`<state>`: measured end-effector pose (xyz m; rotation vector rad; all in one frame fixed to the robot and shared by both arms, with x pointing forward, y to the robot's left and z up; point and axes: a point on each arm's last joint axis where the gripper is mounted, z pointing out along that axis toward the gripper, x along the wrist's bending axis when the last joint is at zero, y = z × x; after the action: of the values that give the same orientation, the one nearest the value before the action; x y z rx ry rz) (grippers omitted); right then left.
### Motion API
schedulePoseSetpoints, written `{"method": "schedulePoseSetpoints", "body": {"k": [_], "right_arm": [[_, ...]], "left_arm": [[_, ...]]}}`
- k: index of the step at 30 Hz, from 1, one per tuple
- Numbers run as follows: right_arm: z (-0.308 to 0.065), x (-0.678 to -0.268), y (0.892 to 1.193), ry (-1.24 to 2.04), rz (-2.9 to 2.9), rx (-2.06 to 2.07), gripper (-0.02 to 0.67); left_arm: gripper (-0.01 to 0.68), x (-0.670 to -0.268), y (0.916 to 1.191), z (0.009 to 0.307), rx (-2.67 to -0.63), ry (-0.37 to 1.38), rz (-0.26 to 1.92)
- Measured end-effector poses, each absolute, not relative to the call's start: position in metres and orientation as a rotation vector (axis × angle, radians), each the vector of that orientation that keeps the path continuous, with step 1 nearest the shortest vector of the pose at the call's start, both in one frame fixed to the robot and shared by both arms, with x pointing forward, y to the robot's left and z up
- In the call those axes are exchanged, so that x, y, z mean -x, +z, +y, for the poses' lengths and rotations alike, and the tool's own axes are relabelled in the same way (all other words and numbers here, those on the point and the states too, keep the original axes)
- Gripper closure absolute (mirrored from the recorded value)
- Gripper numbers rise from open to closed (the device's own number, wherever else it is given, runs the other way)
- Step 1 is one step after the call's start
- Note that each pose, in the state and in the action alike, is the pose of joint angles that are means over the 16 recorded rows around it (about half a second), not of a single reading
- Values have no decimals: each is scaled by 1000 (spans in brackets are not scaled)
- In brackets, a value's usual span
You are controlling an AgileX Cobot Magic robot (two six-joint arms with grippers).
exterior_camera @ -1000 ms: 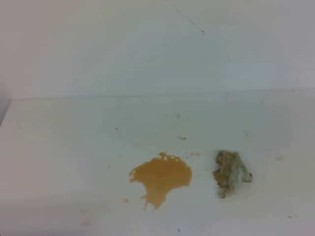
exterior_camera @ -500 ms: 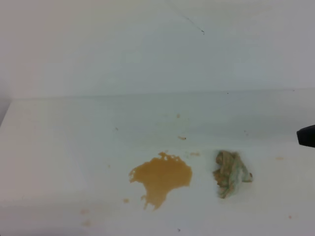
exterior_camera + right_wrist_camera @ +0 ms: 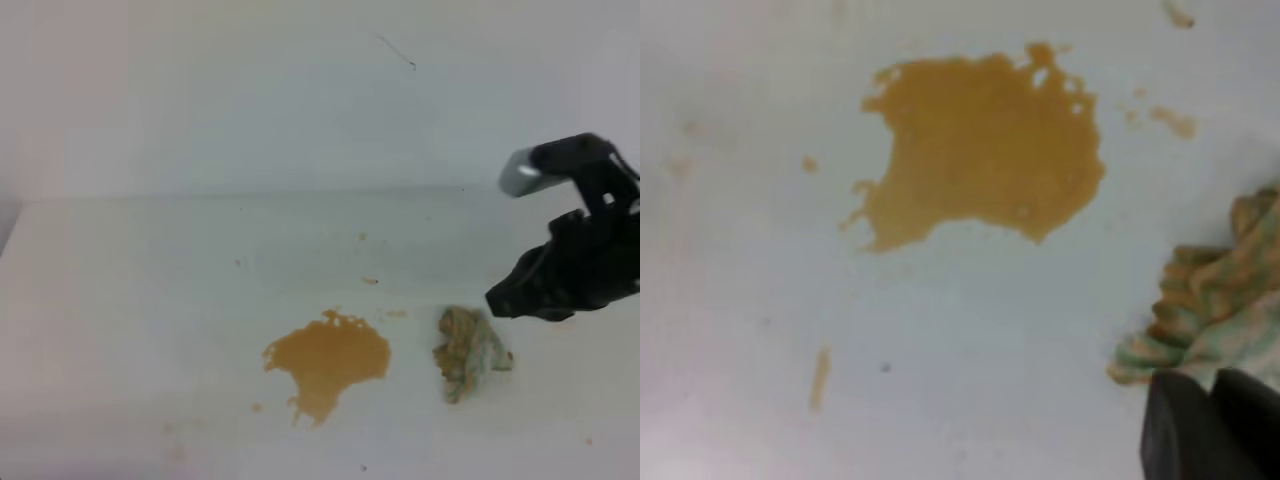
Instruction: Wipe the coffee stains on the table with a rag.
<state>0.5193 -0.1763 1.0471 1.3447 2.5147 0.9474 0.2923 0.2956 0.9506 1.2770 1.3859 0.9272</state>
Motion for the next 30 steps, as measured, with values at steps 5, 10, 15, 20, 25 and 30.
{"method": "schedulePoseSetpoints", "body": {"k": [5,10,15,20,25,30], "right_arm": [[-159,-536,1021,880,2553,-1374,374],[-151,-552,993,802,2546,-1429,265],[-149,-565,968,737,2503,-1504,222],[-150,-571,948,673,2489,-1535,234],[-151,-574,937,635,2475,-1571,325],[-151,-577,935,625,2463,-1602,457]], "left_arm": [[675,-292,951,296,-1277,927,1386],[675,-292,951,296,-1277,927,1386],[675,-292,951,296,-1277,927,1386],[675,-292,951,296,-1277,927,1386],[675,-292,951,296,-1277,927,1386],[674,-292,951,296,-1277,927,1386]]}}
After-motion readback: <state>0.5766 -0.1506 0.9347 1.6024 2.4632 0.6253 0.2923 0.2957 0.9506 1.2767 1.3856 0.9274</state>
